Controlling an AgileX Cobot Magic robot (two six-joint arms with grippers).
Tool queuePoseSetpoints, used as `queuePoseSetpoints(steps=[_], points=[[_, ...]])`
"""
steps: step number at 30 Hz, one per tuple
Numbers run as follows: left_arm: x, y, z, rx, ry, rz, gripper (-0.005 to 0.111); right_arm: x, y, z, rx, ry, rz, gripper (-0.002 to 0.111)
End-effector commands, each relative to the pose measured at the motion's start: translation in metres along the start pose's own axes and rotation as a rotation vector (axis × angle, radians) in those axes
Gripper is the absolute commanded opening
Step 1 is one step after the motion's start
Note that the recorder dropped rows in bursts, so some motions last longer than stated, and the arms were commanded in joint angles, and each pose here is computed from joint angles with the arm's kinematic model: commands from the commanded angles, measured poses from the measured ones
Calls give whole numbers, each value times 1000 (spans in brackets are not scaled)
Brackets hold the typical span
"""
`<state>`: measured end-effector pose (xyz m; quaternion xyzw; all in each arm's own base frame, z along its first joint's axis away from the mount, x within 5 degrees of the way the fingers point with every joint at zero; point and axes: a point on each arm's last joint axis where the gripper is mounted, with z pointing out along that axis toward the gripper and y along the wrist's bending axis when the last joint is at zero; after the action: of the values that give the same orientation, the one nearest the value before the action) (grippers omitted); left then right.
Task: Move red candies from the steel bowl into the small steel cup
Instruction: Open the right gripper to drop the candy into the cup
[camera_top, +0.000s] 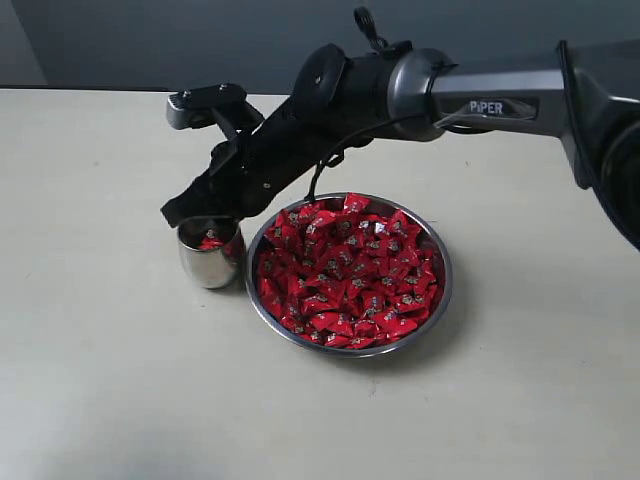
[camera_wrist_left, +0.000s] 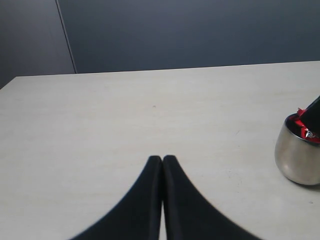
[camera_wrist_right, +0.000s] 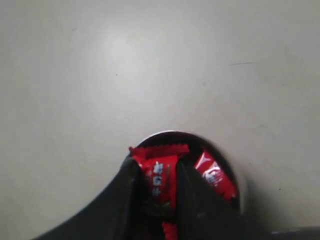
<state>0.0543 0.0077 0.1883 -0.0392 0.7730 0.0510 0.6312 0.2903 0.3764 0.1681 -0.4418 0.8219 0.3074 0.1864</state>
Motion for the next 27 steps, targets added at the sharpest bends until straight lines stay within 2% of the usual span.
queuePoseSetpoints(steps=[1,21,23,27], points=[[1,0,0,0,-2,-3,0,-3,0,-2,1,-18,-4,-1],[1,0,0,0,-2,-3,0,-7,2,-1,26,-59,-3,0],[1,0,0,0,-2,-3,0,-7,2,-1,27,-58,-5,8],[1,0,0,0,-2,-3,0,-7,2,-1,27,-58,-5,37]])
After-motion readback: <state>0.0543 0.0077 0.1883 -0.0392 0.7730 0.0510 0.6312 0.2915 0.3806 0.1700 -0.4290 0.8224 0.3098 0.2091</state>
